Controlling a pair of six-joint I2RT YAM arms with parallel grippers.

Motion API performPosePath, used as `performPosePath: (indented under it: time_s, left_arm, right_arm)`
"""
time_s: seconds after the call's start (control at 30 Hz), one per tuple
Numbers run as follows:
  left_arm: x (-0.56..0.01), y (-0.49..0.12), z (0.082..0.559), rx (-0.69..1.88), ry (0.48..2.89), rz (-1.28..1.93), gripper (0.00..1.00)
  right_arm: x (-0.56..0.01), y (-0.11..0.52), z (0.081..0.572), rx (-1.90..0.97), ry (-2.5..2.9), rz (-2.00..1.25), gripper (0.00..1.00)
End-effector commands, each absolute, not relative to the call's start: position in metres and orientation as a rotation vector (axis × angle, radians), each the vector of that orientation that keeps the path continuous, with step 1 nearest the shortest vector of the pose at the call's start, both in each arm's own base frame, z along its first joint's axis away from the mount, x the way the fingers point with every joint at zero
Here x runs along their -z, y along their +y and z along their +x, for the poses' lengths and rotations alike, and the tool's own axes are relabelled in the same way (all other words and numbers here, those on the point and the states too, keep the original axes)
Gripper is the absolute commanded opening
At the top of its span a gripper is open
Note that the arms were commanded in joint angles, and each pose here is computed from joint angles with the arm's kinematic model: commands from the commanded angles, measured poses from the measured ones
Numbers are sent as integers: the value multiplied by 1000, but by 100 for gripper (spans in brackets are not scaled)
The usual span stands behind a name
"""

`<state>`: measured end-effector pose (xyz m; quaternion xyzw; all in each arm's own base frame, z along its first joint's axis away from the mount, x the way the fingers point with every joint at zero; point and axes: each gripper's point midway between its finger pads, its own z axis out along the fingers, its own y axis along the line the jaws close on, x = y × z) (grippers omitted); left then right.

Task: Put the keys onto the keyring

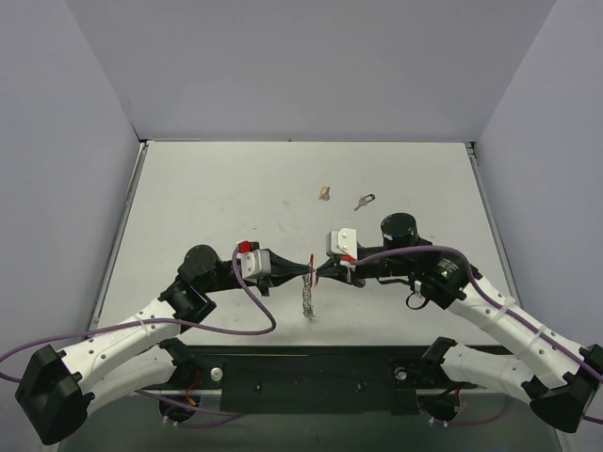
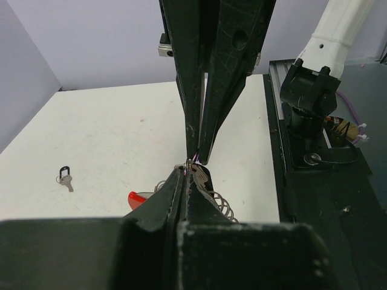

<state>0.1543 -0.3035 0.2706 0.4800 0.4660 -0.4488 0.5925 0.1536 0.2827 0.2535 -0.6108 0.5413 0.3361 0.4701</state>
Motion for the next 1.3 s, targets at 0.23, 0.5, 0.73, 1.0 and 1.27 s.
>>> performPosePath:
  time_s: [0.23, 0.5, 0.73, 1.0, 1.27]
  left_arm:
    - [-322, -296, 159, 1085, 965, 970, 0]
    - [-334, -291, 157, 1143, 925, 905, 0]
    - [-343, -288, 160, 1172, 915, 818, 0]
    - [-346, -284, 165, 1216, 916, 717, 0]
    - [-345, -281, 170, 1261, 926, 624, 0]
  right_arm:
    - [-254, 282, 150, -811, 1305, -1532, 0]
    - [-259, 288, 156, -837, 1312, -1467, 0]
    - [-264, 294, 153, -889, 1291, -1437, 0]
    - [-274, 295, 155, -888, 1269, -1416, 0]
    - [-278, 291, 154, -883, 1261, -1405, 0]
